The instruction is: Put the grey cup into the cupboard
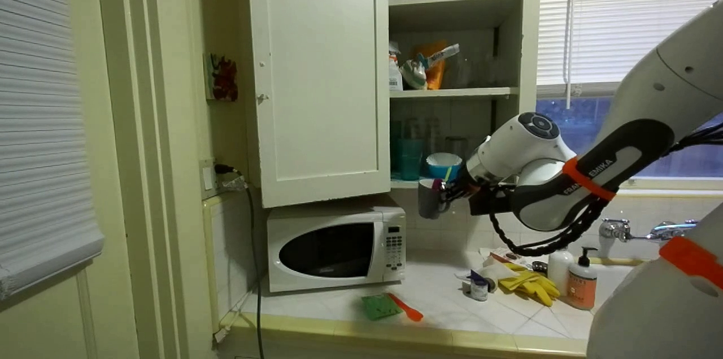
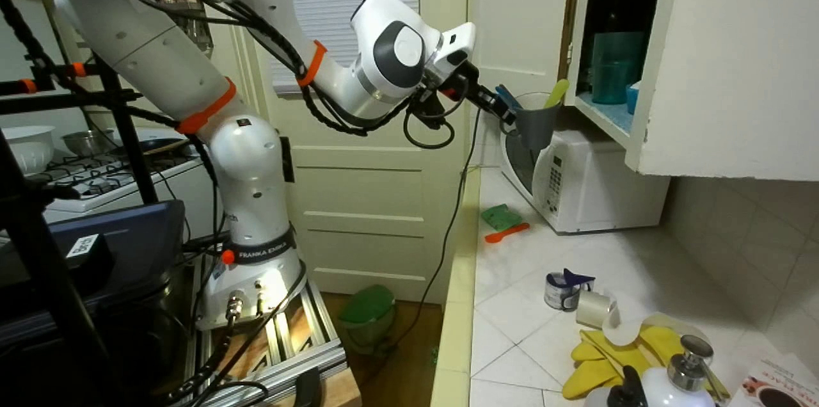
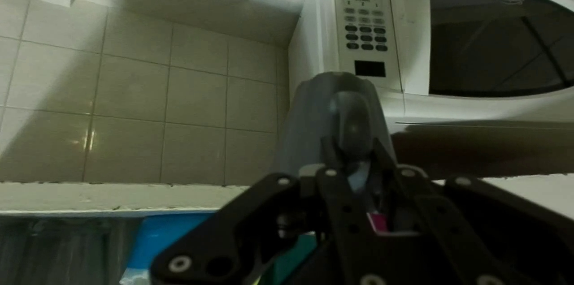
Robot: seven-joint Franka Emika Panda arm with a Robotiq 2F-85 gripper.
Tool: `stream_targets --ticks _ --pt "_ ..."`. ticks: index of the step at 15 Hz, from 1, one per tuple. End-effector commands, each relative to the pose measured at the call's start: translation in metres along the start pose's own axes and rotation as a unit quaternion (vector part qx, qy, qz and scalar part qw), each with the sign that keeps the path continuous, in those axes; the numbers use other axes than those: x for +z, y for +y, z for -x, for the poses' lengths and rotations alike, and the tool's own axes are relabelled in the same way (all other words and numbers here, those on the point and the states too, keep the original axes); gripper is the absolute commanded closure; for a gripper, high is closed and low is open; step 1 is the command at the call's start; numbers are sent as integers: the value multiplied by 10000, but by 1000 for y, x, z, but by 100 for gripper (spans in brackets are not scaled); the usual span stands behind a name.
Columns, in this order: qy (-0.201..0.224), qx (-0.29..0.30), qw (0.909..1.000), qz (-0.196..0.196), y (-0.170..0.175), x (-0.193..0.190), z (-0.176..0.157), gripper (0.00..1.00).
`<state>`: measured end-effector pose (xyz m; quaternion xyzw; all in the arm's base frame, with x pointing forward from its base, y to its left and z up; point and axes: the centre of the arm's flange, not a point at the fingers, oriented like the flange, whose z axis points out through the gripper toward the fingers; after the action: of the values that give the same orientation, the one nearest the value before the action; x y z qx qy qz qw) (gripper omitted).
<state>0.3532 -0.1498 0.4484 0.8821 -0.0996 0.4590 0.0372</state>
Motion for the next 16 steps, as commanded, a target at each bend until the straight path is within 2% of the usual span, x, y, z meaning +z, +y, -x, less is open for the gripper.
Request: stream_targets --ticks 1,2,3,5,11,16 --pt "-18 23 10000 -38 -2 2 -2 81" --pt "-25 34 10000 -61 -4 3 -3 81" --pt "-25 40 10000 -70 -4 3 -3 95" --pt "101 152 9998 -126 -8 4 -7 95" --pt "276 -184 9994 65 4 -34 -51 95" --pt "28 -470 9988 139 8 -46 -80 95"
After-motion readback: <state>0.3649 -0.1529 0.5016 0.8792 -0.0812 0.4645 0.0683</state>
